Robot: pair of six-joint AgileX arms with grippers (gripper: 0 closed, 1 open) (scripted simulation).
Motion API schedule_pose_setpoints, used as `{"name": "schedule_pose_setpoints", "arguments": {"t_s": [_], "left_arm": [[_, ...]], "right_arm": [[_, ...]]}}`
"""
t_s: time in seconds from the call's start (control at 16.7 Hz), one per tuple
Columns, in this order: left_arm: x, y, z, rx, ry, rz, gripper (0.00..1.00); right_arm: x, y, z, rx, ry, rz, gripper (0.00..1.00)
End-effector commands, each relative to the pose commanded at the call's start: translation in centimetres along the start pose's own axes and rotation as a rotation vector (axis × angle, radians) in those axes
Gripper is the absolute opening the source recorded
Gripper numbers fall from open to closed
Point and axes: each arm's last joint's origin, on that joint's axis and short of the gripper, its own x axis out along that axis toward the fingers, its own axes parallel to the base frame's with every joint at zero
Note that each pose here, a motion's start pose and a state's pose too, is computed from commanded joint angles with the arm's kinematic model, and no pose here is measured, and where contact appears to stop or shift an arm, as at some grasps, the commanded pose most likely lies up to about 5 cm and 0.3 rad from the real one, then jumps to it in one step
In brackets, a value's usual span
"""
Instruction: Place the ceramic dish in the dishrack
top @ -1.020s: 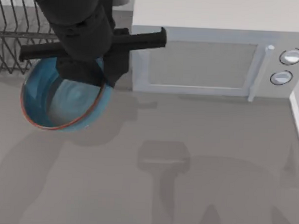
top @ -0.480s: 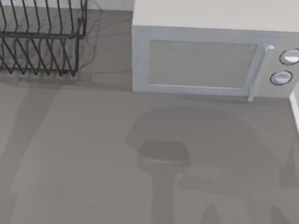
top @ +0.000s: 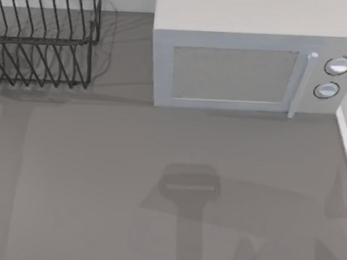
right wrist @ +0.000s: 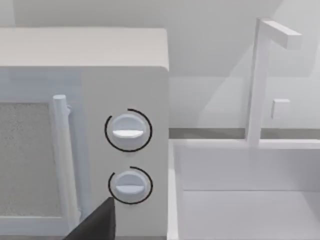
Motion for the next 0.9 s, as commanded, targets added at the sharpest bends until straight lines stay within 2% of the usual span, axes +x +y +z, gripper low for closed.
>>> {"name": "schedule_pose_setpoints", "arguments": {"t_s": [0.36, 0.48, 0.72, 0.9], "left_arm": [[0.0, 0.0, 0.1, 0.005, -0.006, 0.003, 0.00], [1.0, 0.2, -0.2, 0.005, -0.006, 0.002, 0.00], [6.7, 0.9, -2.4, 0.003, 0.001, 0.004, 0.00], [12.0, 1.4, -6.1, 0.006, -0.003, 0.005, 0.00]], "right_arm": [[0.0, 0.0, 0.0, 0.000, 0.000, 0.000, 1.00], [0.0, 0.0, 0.0, 0.000, 0.000, 0.000, 1.00], [0.0, 0.0, 0.0, 0.000, 0.000, 0.000, 1.00], [0.0, 0.0, 0.0, 0.000, 0.000, 0.000, 1.00]]}}
